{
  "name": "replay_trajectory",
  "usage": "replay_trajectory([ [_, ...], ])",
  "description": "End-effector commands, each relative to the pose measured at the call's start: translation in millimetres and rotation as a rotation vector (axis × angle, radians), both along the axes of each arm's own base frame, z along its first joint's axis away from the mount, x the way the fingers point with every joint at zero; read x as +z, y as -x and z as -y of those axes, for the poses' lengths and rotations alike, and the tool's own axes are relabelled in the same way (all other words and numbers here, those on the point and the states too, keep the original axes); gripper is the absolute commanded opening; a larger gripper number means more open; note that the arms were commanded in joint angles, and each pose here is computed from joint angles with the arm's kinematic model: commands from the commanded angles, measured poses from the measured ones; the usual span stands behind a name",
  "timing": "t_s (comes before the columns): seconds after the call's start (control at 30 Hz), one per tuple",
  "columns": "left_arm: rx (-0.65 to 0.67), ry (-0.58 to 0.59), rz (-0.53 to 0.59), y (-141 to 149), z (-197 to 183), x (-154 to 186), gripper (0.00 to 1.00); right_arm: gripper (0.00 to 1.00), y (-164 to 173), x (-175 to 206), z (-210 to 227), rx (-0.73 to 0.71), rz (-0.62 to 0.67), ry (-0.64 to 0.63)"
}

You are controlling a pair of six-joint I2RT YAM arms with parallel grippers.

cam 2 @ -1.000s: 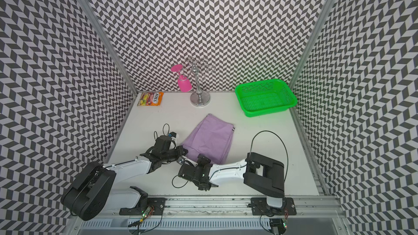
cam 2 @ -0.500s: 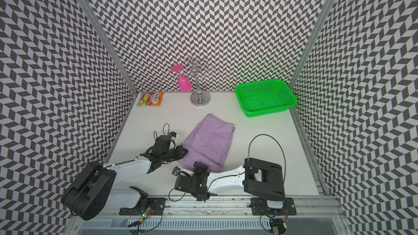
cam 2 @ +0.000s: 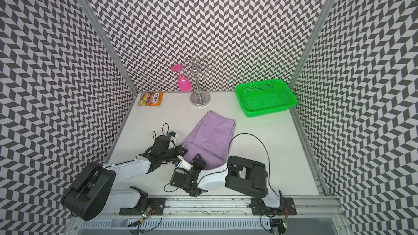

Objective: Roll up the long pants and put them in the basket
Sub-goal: Roll the long pant at the center of the board.

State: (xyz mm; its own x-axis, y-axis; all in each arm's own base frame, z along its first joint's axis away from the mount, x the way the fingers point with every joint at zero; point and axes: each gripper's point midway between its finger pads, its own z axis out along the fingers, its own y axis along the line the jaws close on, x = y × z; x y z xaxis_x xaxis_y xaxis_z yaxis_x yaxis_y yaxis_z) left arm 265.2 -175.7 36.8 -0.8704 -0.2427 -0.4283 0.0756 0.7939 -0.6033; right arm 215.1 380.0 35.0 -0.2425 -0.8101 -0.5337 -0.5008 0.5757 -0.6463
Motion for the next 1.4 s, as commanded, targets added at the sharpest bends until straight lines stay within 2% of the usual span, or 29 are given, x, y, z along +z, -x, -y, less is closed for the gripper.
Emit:
replay_trajectory([
  [0.0,-0.032,0.036,0.016,3,4,13,0.00,0.35,4,-67,53,0.041,-0.212,0.263],
  [0.03,-0.030,0.036,0.021,1,3,16,0.00,0.24,6,-71,51,0.060,-0.264,0.250],
  [0.13,-0.013,0.037,0.053,-4,0,32,0.00,0.01,22,-73,36,0.149,-0.455,0.158],
  [0.3,0.028,0.057,0.153,-16,-10,84,0.00,0.00,62,-31,6,0.339,-0.808,-0.090],
  [0.5,0.098,0.056,0.316,-22,-32,160,0.00,0.00,102,61,-22,0.567,-1.111,-0.391],
  [0.57,0.113,0.054,0.346,-22,-38,174,0.00,0.00,101,86,-24,0.624,-1.187,-0.496],
  [0.67,0.117,0.050,0.355,-23,-42,179,0.00,0.00,73,97,-19,0.622,-1.245,-0.598],
  [0.77,0.108,0.052,0.333,-23,-41,171,0.00,0.00,39,65,-16,0.522,-1.253,-0.585],
  [0.83,0.103,0.054,0.322,-21,-40,165,0.00,0.00,30,33,-17,0.462,-1.293,-0.553],
  [0.9,0.096,0.051,0.320,-19,-40,161,0.00,0.00,26,19,-20,0.439,-1.298,-0.554],
  [1.1,0.076,0.058,0.310,-12,-38,146,0.00,0.00,31,25,-36,0.474,-1.322,-0.528],
  [1.23,0.063,0.054,0.289,-13,-36,137,0.00,0.00,51,26,-33,0.492,-1.373,-0.463],
  [1.37,0.033,0.085,0.297,-11,-30,144,0.00,0.00,59,19,-29,0.497,-1.399,-0.442],
])
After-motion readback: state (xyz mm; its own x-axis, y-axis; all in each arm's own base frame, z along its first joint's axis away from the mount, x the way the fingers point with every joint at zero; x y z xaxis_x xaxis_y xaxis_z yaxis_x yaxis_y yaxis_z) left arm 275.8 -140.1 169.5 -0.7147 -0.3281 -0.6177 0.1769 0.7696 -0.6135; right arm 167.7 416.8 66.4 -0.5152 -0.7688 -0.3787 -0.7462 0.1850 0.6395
